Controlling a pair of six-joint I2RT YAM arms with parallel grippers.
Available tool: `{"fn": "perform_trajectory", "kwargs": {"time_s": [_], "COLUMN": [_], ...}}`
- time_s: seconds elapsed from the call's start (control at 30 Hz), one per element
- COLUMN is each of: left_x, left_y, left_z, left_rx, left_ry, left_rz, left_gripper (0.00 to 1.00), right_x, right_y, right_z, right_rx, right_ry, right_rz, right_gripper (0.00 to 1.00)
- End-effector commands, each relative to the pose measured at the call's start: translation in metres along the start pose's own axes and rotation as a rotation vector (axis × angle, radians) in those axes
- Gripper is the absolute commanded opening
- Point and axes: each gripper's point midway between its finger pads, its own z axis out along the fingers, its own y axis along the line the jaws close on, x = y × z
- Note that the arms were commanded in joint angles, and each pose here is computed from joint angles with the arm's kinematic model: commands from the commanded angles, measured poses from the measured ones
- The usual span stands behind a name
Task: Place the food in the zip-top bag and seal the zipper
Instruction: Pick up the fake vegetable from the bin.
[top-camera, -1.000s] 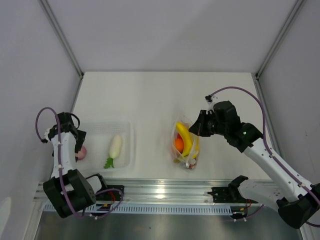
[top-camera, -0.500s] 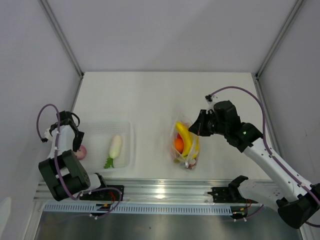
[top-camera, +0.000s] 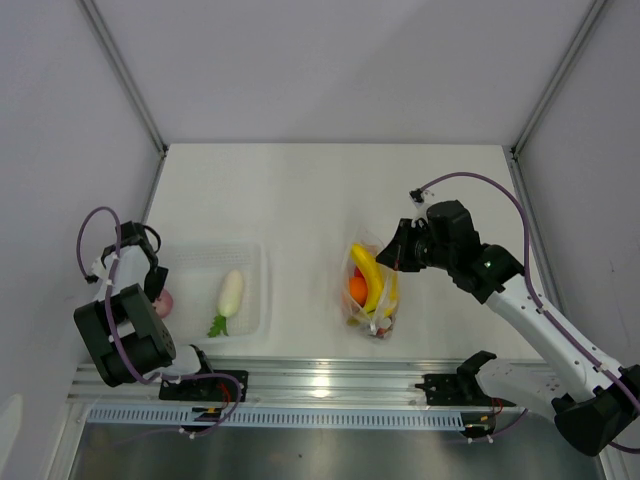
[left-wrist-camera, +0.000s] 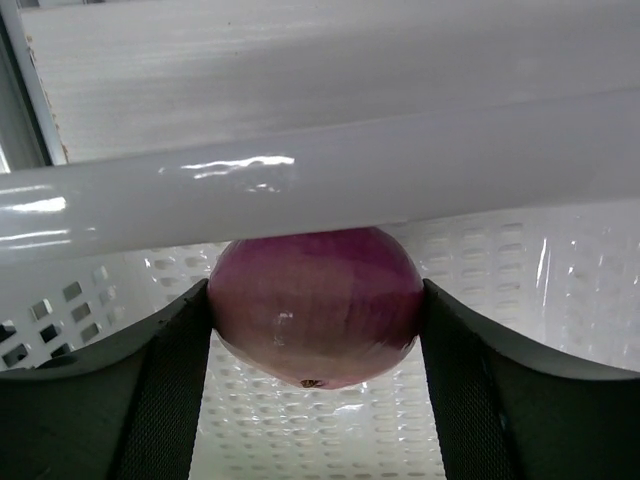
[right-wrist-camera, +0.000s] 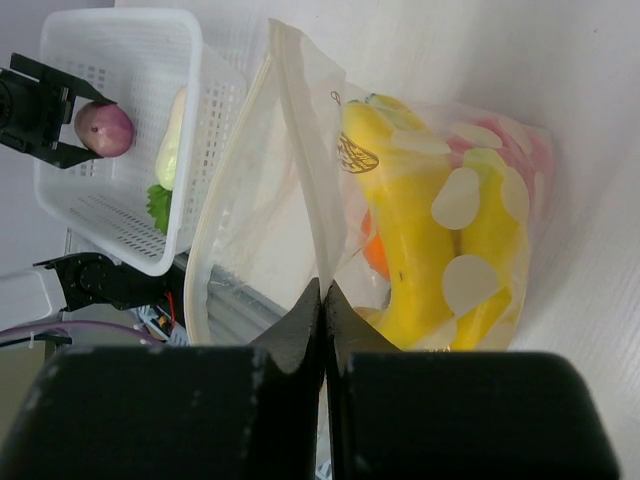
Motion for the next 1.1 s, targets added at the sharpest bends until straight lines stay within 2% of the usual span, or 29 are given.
{"fn": "perform_trajectory", "kwargs": {"time_s": [0.0,0.03,0.1,0.13,0.23,0.4,0.5,0.6,0.67,0.7,0.77,0.8,0.83,0.9,0.93,1.0,1.07], "left_x": [-0.003,-0.002,-0.001,0.003,0.004,0.009,0.022,0.052,0.066,0.086,0.1,0.122,0.122,0.154,0.155,0.181,0.193], "left_y": [0.0,0.001,-0.002,-0.005,-0.015,-0.036,-0.057,-0.08,-0.079,-0.081,-0.07,-0.058,-0.053,-0.038,-0.031,-0.019,-0.011], "left_z": [0.0,-0.001,-0.006,-0.009,-0.029,-0.085,-0.136,-0.212,-0.263,-0.306,-0.35,-0.375,-0.406,-0.434,-0.458,-0.478,-0.492], "left_rx": [0.013,0.014,0.043,0.068,0.16,0.362,0.597,0.977,1.231,1.45,1.659,1.78,1.909,2.049,2.158,2.252,2.337], "left_ry": [-0.009,-0.003,0.004,0.024,0.01,-0.052,-0.069,-0.062,-0.062,-0.021,0.011,0.082,0.062,0.173,0.145,0.204,0.192], "left_rz": [-0.012,-0.01,-0.001,0.008,0.039,0.14,0.227,0.375,0.448,0.514,0.562,0.654,0.679,0.835,0.865,0.967,1.027], "left_gripper": [0.54,0.41,0.27,0.14,0.02,0.01,0.01,0.0,0.01,0.0,0.01,0.01,0.01,0.01,0.01,0.01,0.0], "right_x": [-0.009,-0.009,-0.009,-0.009,-0.01,-0.011,-0.011,-0.012,-0.013,-0.014,-0.017,-0.02,-0.021,-0.023,-0.025,-0.026,-0.027], "right_y": [0.007,0.007,0.008,0.008,0.006,0.003,0.0,-0.001,-0.002,-0.001,0.001,0.003,0.004,0.006,0.008,0.009,0.01], "right_z": [0.0,0.0,0.0,0.001,0.002,0.007,0.01,0.01,0.011,0.01,0.009,0.007,0.006,0.004,0.002,0.001,-0.001], "right_rx": [-0.031,-0.031,-0.032,-0.031,-0.026,-0.007,0.007,0.014,0.022,0.021,0.018,0.014,0.013,0.014,0.01,0.007,0.007], "right_ry": [-0.032,-0.032,-0.031,-0.03,-0.03,-0.029,-0.025,-0.028,-0.03,-0.032,-0.044,-0.05,-0.051,-0.053,-0.058,-0.06,-0.062], "right_rz": [-0.002,-0.001,0.003,0.006,0.007,0.016,0.017,0.015,0.016,0.017,0.018,0.02,0.019,0.022,0.022,0.02,0.026], "right_gripper": [0.0,0.0,0.0,0.0,0.0,0.0,0.0,0.0,0.0,0.0,0.0,0.0,0.0,0.0,0.0,0.0,0.0]}}
